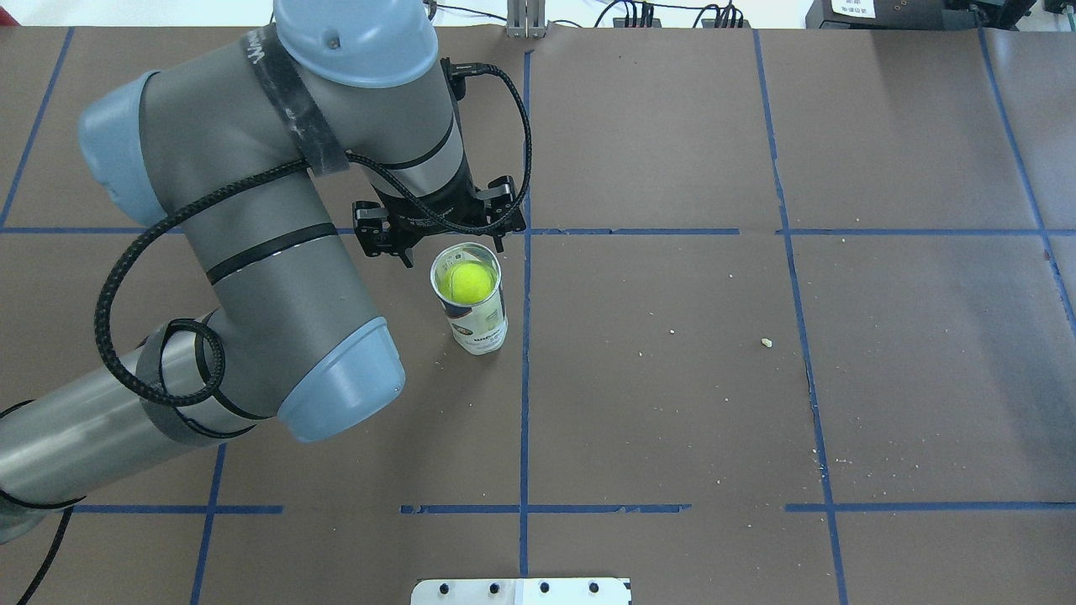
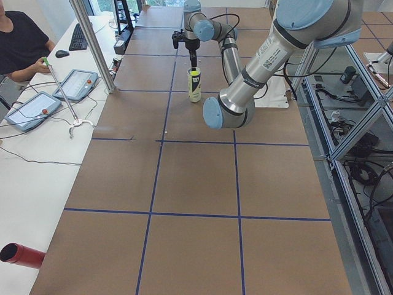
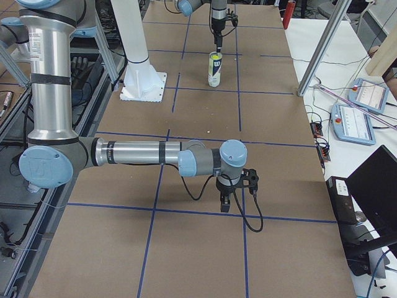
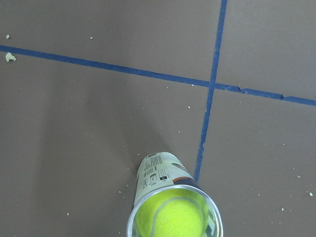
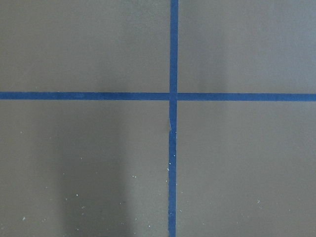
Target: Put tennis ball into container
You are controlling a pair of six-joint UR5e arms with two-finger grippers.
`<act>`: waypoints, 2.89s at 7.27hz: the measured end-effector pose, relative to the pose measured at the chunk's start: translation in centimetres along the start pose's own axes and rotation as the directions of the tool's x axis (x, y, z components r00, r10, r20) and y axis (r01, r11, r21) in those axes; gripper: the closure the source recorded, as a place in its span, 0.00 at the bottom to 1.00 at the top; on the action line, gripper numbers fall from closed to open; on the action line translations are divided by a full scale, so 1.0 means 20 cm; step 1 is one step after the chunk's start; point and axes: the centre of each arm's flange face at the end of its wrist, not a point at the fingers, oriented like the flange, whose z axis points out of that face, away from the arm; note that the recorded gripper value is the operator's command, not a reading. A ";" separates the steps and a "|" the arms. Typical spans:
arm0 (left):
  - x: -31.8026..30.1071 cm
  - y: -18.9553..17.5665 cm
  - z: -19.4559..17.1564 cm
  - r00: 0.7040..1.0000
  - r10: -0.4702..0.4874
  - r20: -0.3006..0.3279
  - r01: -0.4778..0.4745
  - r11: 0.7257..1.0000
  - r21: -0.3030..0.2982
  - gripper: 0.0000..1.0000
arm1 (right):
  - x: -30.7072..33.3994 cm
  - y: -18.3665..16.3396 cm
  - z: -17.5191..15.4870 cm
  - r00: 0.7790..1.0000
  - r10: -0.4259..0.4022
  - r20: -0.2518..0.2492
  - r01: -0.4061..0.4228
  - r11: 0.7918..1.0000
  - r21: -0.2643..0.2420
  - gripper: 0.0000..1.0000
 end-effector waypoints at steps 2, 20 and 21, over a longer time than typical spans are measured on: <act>-0.16 0.02 -0.02 0.998 0.050 -0.024 -0.049 0.998 0.027 0.00 | 0.00 0.00 0.00 1.000 0.000 0.000 0.000 1.000 0.000 0.00; -3.76 -0.73 0.06 0.941 0.332 0.069 -0.332 0.943 -0.015 0.00 | 0.00 0.00 0.00 1.000 0.000 0.000 0.000 1.000 0.000 0.00; -3.77 -0.73 0.05 0.942 0.328 0.072 -0.328 0.944 -0.012 0.00 | 0.00 0.00 0.00 1.000 0.000 0.000 0.000 1.000 0.000 0.00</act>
